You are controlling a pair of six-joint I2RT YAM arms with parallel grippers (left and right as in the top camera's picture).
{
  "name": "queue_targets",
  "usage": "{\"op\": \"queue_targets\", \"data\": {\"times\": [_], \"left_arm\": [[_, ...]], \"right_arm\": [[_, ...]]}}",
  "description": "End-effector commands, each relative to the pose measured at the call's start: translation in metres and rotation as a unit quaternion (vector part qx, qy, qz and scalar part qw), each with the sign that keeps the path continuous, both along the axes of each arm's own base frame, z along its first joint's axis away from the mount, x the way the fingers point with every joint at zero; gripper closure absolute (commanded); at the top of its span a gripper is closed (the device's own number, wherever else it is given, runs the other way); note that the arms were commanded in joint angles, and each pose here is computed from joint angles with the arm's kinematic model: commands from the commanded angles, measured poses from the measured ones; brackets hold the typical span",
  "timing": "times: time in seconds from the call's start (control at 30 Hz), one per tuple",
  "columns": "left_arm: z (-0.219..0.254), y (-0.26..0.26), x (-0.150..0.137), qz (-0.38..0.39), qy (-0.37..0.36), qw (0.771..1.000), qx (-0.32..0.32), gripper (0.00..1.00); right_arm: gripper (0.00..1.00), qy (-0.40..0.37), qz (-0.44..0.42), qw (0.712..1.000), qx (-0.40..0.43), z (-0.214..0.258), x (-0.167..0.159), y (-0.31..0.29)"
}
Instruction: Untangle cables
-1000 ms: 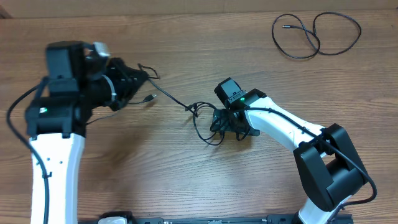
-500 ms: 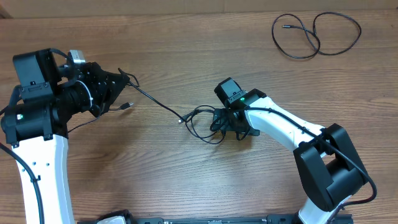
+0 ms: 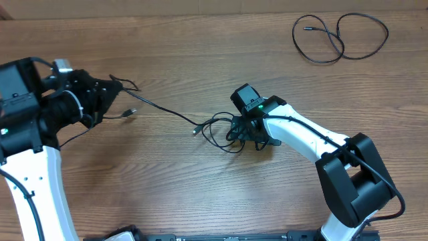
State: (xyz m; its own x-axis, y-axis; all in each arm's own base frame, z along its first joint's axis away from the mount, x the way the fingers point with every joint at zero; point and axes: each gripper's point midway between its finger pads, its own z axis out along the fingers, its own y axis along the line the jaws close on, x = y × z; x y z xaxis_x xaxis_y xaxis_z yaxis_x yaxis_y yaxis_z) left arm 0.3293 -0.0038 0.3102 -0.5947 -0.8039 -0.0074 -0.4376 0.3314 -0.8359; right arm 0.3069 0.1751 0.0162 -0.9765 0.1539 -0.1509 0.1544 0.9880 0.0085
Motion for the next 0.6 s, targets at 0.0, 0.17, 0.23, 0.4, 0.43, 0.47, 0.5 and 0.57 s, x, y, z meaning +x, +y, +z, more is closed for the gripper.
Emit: {"op": "queue_targets", "data": {"times": [0.0,0.17,0.23,0.4,0.43,0.47,0.5,0.57], "left_arm": [[0.023,0.003,-0.006,-0.010,-0.041,0.999,-0.012,0.96],[0.031,0.010,-0.009,-0.014,-0.059,0.998,-0.032,0.96],[0.031,0.015,-0.009,-0.006,-0.059,0.998,-0.034,0.96],[0.034,0.020,-0.010,-0.002,-0.065,0.997,-0.038,0.96],[0.034,0.019,-0.010,-0.004,-0.066,0.997,-0.039,0.96],[0.035,0.018,-0.011,-0.006,-0.067,0.997,-0.042,0.96],[0.035,0.017,-0.011,-0.009,-0.067,0.997,-0.045,0.96],[0.035,0.017,-0.011,-0.012,-0.070,0.997,-0.044,0.96]], "right_arm": [[0.00,-0.009,-0.012,1.000,-0.010,0.000,0.002,-0.004],[0.00,-0.008,-0.014,1.000,-0.010,0.000,0.003,-0.005],[0.00,-0.008,-0.017,1.000,-0.011,0.000,0.004,-0.007],[0.00,-0.006,-0.021,1.000,-0.012,0.000,0.004,-0.010],[0.00,-0.006,-0.021,1.000,-0.011,0.000,0.004,-0.010],[0.00,-0.006,-0.020,1.000,-0.007,0.000,0.004,-0.008],[0.00,-0.004,-0.019,1.000,0.000,0.000,0.004,-0.006],[0.00,0.000,-0.018,1.000,0.014,-0.001,0.003,-0.001]]}}
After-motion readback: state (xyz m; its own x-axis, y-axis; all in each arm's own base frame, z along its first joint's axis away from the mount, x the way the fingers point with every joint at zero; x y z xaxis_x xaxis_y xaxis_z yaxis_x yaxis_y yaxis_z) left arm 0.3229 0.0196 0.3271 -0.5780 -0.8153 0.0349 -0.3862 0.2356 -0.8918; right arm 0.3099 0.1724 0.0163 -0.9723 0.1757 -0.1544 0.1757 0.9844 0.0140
